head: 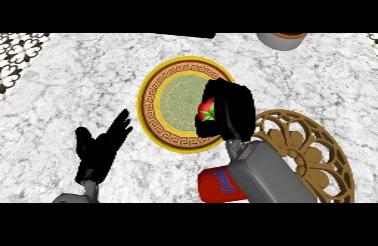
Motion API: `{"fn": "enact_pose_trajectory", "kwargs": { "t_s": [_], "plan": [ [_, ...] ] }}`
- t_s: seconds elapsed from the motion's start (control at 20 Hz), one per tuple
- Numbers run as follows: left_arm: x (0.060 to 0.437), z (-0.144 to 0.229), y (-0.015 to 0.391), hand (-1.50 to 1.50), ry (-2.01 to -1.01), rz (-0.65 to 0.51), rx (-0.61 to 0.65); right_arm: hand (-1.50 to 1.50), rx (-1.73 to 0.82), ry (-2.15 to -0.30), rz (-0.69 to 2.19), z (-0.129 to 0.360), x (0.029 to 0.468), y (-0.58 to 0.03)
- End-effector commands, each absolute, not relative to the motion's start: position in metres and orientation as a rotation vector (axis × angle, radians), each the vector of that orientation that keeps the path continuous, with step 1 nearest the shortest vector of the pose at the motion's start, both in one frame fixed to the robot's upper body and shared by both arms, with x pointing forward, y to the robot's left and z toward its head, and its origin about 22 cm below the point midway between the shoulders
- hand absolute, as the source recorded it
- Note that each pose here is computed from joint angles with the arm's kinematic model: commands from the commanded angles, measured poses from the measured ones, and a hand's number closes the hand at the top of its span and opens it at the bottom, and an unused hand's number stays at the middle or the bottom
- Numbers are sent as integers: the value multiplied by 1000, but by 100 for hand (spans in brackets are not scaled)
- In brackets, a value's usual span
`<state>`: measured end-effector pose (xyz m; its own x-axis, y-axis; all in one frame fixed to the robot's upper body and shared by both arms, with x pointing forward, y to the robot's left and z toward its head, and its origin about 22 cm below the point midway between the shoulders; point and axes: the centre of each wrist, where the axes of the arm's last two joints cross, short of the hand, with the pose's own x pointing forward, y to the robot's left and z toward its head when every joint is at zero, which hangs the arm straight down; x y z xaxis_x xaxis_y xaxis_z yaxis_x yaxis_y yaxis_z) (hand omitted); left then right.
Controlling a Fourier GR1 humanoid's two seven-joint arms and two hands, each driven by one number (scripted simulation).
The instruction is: Pick the tomato from the placemat and place it in the plate
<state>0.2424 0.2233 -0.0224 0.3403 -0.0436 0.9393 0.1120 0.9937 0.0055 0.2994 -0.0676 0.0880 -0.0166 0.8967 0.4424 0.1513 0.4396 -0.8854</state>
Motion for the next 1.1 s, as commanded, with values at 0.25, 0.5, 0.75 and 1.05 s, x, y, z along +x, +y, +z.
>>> {"fn": "enact_pose_trajectory", "kwargs": {
  "t_s": [0.25, 0.5, 0.75, 1.05],
  "plan": [
    [244, -27, 216, 0, -1182, -137, -81, 150, -1114, -1557, 342, 126, 292, -23],
    [244, -27, 212, 0, -1199, -136, -79, 150, -1145, -1577, 163, 131, 295, -17],
    [246, -26, 214, 0, -1185, -108, -79, 150, -1213, -1595, 70, 124, 299, -18],
    [243, -27, 230, 0, -1193, -84, -43, 150, -1333, -1568, -24, 112, 309, -25]
  ]
}}
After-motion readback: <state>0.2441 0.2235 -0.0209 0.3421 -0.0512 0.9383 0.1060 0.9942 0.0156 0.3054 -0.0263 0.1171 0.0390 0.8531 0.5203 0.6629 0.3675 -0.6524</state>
